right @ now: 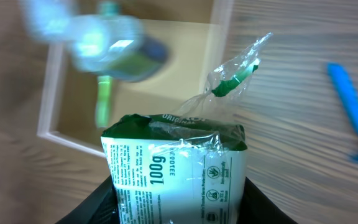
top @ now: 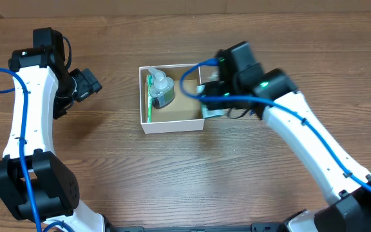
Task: Pack container
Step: 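Carry the packet into the box and release it at the front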
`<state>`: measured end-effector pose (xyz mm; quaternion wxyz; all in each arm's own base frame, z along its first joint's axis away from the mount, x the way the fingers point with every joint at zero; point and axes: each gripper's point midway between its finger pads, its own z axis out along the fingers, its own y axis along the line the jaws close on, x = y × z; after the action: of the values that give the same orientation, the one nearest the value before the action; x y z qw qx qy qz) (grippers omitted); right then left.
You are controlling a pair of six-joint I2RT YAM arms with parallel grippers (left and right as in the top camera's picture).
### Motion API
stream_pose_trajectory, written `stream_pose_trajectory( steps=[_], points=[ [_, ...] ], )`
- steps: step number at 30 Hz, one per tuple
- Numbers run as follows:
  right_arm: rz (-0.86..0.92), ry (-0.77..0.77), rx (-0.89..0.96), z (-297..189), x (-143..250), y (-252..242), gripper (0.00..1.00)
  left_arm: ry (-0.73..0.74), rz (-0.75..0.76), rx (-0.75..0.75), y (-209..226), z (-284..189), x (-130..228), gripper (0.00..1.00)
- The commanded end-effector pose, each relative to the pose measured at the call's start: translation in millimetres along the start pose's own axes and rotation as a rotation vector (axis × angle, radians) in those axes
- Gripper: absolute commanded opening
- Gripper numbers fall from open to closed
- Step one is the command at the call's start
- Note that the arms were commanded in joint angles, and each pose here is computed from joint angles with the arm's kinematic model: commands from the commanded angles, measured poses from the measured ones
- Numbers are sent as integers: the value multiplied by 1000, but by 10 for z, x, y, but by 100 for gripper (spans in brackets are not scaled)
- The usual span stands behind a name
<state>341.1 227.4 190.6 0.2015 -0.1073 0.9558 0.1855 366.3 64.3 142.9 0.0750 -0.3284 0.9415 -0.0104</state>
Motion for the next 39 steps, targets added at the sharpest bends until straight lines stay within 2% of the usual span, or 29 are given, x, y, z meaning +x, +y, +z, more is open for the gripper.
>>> stream_pose_trajectory(
  steps=[1,9,21,22,25,27,32,39],
  points=[
    [-16,-74,-62,-66,-117,377,32,-46,-15,21,-3,-167,-55,100],
    [-56,-120,-18,174,-166,534,32,-46,-15,21,-3,-167,-55,100],
    [-46,-37,21,705,-69,425,32,-46,-15,21,-5,-167,-54,100],
    [-46,-36,21,705,-69,426,34,-46,-14,21,-4,-167,-54,100],
    [-47,-30,11,705,-56,442,56,-46,-15,21,-4,-167,-54,100],
    [-62,-14,-14,681,-29,488,63,-46,-15,21,-4,-167,-54,100],
    [-30,-41,-6,365,-124,361,73,-46,-15,21,-4,-167,-54,100],
    [38,-155,39,-279,-304,31,74,-46,-14,21,-4,-167,-54,100]
  ],
)
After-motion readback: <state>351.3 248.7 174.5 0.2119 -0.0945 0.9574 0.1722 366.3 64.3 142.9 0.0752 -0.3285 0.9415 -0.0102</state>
